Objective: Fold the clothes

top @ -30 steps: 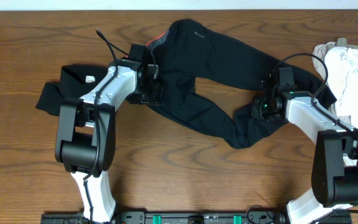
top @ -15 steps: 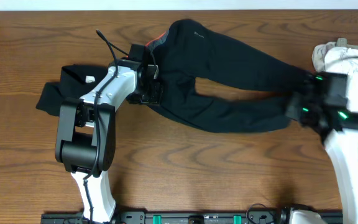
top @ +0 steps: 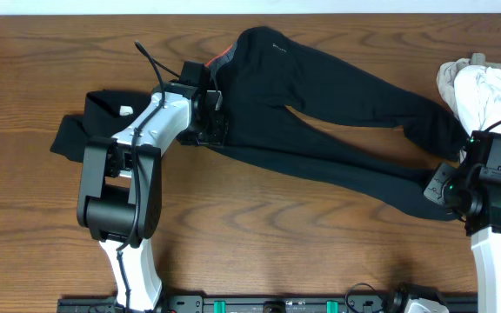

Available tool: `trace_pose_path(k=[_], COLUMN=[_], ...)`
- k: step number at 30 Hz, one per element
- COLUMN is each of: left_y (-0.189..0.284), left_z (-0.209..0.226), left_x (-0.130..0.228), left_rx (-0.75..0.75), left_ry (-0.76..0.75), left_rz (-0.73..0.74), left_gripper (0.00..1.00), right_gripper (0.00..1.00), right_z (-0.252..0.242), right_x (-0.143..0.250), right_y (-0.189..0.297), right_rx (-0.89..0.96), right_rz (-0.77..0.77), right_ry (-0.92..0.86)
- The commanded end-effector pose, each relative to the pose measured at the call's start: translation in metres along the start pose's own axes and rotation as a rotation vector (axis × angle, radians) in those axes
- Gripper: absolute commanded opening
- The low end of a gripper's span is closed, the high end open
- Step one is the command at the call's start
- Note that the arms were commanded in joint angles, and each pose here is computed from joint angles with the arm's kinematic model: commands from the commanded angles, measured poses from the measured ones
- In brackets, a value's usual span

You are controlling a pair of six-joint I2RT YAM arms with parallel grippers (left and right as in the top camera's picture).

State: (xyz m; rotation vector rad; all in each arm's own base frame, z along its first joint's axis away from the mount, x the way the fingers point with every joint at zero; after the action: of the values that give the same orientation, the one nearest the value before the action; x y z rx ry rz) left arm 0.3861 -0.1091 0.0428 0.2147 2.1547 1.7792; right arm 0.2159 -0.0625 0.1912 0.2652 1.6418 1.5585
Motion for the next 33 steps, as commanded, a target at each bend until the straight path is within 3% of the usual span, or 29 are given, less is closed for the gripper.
trace_pose_path(k=[1,3,5,15,19,33], left_y=[-0.011,-0.011,-0.011,-0.011,-0.011,-0.011], left_z=[0.001,0.001,0.001,0.001,0.001,0.001], left_x=[0.005,0.005,0.005,0.005,0.005,0.004], left_rx=[0.011,0.011,0.011,0.011,0.011,0.011], left_ry=[-0.006,-0.006,-0.006,-0.006,-0.006,-0.007], left_rz=[0.036,0.036,0.036,0.036,0.036,0.030], left_gripper=[0.64,0.64,0.64,0.64,0.64,0.64], right_gripper=[0.11,0.46,0.56,0.56,0.47,0.61], right_z=[-0.008,-0.006,-0.002,-0.006,-0.014,-0.077], right_x=[-0.005,-0.003,-0.001,0.026,0.037,0.072], right_y=[-0.006,-0.010,-0.014,-0.047,-0.067,-0.104], right_rx=[0.064,0.063,0.045,0.126,0.191,0.296], right_rz=[-0.005,0.015,0.047,0.268,0.343,0.427], right_ry=[-0.006,-0.004,-0.002,-0.047,-0.106,-0.351])
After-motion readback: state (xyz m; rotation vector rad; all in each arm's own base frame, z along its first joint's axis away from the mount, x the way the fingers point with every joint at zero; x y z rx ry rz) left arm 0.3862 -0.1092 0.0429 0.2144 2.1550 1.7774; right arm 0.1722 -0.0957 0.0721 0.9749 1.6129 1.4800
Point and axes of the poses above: each gripper's point midway between its finger pads, its own y axis back along the fingers, its own z axis along the line the jaws close on, x = y × z, the point moved 4 cm from there along y, back along the fingers, and after that the axes turned 12 degrees about -y, right-handed, at the moved point
